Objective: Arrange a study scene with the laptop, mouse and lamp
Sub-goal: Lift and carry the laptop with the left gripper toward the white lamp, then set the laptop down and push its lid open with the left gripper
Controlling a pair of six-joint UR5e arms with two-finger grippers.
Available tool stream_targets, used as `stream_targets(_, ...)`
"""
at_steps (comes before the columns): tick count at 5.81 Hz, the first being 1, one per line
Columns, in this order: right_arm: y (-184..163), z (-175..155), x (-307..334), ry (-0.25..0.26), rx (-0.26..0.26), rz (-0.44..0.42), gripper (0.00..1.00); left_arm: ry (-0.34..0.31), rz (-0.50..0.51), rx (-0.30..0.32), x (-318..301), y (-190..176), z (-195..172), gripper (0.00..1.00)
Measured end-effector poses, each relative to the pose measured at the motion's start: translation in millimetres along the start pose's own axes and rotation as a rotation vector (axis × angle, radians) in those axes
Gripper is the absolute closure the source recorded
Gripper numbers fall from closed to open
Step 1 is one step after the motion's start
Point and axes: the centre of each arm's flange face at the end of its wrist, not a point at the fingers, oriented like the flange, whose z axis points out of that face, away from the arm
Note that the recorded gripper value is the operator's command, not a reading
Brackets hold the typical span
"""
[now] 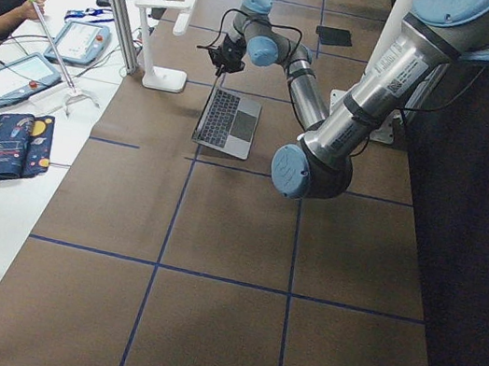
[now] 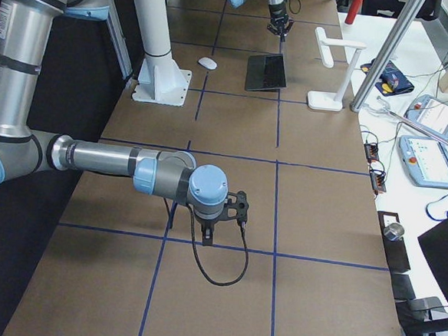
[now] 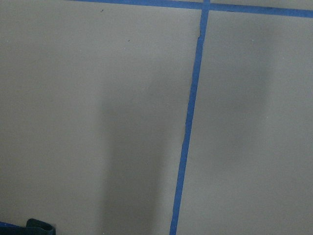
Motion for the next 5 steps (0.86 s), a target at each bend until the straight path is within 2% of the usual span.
stream_targets(1, 0, 1, 1, 0.0, -0.002, 0.002, 0.0, 0.006, -0.046, 0.01, 0, 23, 5, 1.0)
stream_targets(2, 1, 3, 3, -0.001, -0.005, 0.005, 0.0, 0.009, -0.041, 0.016, -4, 41, 8, 1.0)
stream_targets(3, 1, 4, 4, -0.002, -0.008, 0.007, 0.0, 0.002, 0.017, 0.015, -9, 55, 12, 1.0)
stream_targets(5, 2, 6, 6, -0.003, -0.012, 0.012, 0.0, -0.022, 0.113, 0.023, -17, 71, 27, 0.92)
